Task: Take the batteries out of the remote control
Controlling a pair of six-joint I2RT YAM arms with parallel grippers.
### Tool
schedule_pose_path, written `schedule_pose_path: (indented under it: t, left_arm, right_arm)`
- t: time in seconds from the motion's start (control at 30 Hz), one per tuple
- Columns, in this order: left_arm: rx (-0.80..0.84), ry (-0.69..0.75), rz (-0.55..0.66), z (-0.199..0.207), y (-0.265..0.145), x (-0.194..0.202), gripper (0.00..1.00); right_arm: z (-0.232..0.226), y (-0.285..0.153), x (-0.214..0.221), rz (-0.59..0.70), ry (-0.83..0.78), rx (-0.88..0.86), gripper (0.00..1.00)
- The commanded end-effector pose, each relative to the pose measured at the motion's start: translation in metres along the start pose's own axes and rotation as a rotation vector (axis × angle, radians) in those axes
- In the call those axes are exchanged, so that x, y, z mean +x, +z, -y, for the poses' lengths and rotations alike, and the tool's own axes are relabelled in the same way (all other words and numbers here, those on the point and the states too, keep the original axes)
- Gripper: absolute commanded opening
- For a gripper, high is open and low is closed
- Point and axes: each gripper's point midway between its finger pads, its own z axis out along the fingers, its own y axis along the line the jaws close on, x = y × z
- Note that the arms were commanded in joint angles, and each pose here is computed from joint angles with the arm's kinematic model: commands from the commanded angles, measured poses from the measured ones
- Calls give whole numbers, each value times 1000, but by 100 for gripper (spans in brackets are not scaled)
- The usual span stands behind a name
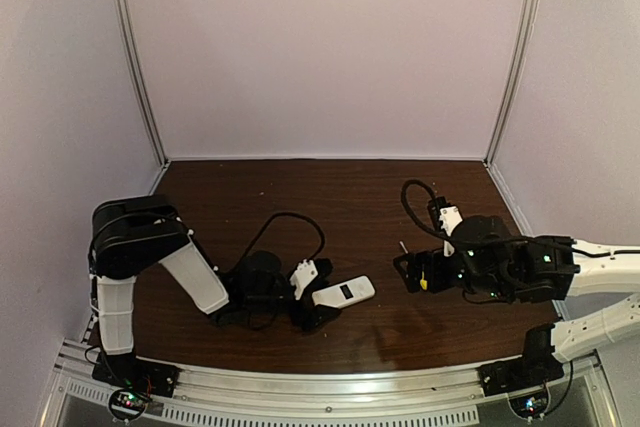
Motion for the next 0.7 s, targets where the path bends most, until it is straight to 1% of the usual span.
schedule_pose_path:
  t: [0.0, 0.17, 0.3, 0.5, 0.6, 0.67]
  left_arm:
    - [-13, 37, 28, -1, 10, -5, 84]
    - [-26, 42, 10, -5, 15, -2, 80]
    - [-33, 50, -4, -7, 17, 1, 75]
    - [-35, 76, -33, -7, 19, 7, 72]
    - [-32, 83, -42, -6, 19, 9, 64]
    - [-28, 122, -40, -5, 17, 9, 59]
  right_arm:
    - [2, 3, 4, -5, -7, 5, 100]
    - [2, 2, 3, -4, -5, 4, 100]
    - [2, 2, 4, -5, -6, 1, 100]
    - [2, 3, 4, -6, -7, 2, 100]
    - [2, 3, 4, -6, -6, 3, 100]
    - [2, 3, 4, -6, -6, 3, 100]
